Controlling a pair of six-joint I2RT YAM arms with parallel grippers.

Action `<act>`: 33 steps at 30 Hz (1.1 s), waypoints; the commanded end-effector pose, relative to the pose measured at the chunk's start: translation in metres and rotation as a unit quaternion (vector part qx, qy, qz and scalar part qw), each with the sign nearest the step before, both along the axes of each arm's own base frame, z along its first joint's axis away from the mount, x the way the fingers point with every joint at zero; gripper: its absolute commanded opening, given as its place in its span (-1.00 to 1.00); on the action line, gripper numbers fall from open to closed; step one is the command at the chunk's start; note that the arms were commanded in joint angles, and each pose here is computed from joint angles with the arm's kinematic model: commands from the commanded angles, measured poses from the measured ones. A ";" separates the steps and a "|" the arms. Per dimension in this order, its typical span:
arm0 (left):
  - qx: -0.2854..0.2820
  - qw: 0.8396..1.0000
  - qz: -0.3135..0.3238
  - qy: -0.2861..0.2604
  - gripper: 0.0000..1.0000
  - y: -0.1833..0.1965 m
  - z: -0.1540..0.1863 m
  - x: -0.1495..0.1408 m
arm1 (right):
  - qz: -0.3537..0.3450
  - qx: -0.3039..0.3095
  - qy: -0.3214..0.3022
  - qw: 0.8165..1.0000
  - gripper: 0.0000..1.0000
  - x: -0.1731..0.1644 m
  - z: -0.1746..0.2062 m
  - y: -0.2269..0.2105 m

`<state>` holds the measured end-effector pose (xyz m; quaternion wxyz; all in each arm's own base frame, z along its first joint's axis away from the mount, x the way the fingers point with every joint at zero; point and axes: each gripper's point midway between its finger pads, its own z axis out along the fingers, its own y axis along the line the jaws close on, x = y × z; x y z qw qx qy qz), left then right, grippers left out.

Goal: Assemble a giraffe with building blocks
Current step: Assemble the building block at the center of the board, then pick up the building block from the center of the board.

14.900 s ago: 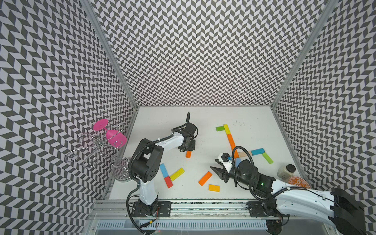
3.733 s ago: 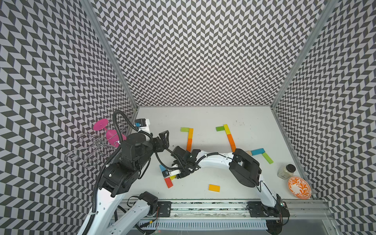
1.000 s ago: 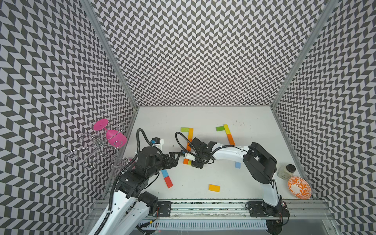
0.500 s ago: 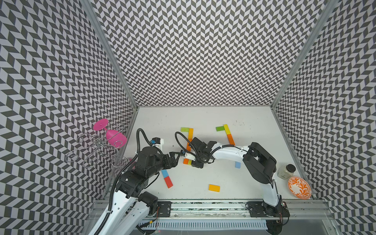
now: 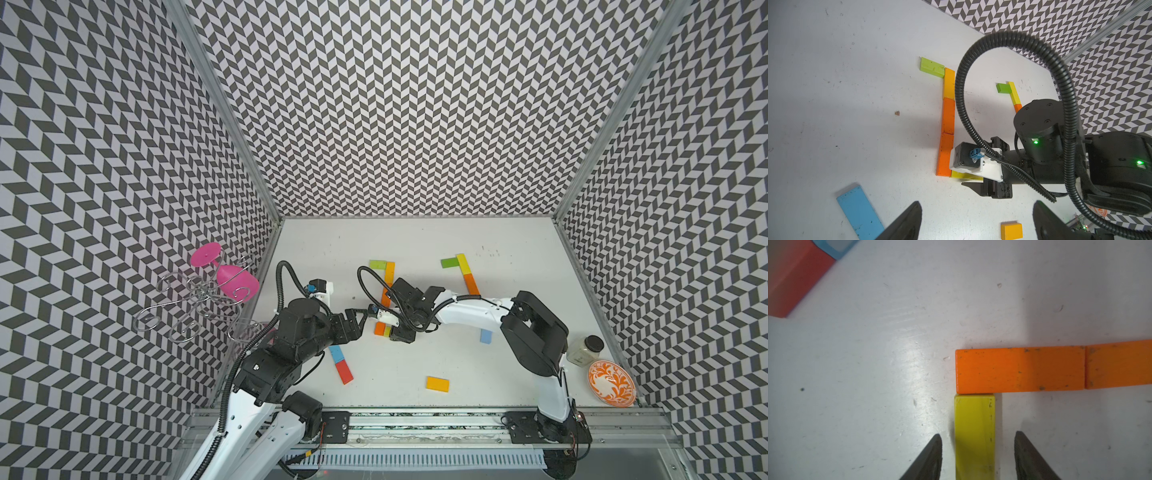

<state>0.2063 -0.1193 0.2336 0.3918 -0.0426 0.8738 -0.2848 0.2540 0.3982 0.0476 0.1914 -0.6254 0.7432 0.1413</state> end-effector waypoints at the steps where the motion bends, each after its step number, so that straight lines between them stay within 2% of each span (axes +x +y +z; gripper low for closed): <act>1: -0.005 1.000 0.020 -0.011 0.71 0.007 0.018 0.000 | 0.000 0.073 -0.042 0.997 0.14 0.014 0.060 0.012; 5: 0.005 0.998 0.055 0.007 0.76 0.018 0.016 0.002 | -0.020 0.118 -0.067 0.991 0.15 0.019 0.097 -0.006; 11: 0.049 0.991 0.094 0.085 0.93 0.025 -0.025 0.014 | -0.066 0.182 -0.134 0.972 0.14 0.018 0.138 -0.052; 15: 0.071 0.972 0.150 0.164 0.99 0.032 -0.069 0.021 | -0.067 0.265 -0.159 0.949 0.11 -0.012 0.157 -0.071; 19: 0.098 0.954 0.174 0.223 1.00 0.035 -0.105 0.022 | -0.057 0.334 -0.166 0.926 0.11 -0.047 0.165 -0.084; 27: 0.108 0.925 0.236 0.278 1.00 0.056 -0.165 0.012 | -0.053 0.347 -0.141 0.926 0.10 -0.073 0.150 -0.089; 29: 0.119 0.918 0.251 0.282 0.98 0.061 -0.168 0.014 | -0.049 0.349 -0.136 0.926 0.09 -0.076 0.148 -0.088; 33: 0.143 0.906 0.274 0.288 0.83 0.073 -0.176 0.015 | -0.040 0.358 -0.128 0.924 0.08 -0.081 0.150 -0.084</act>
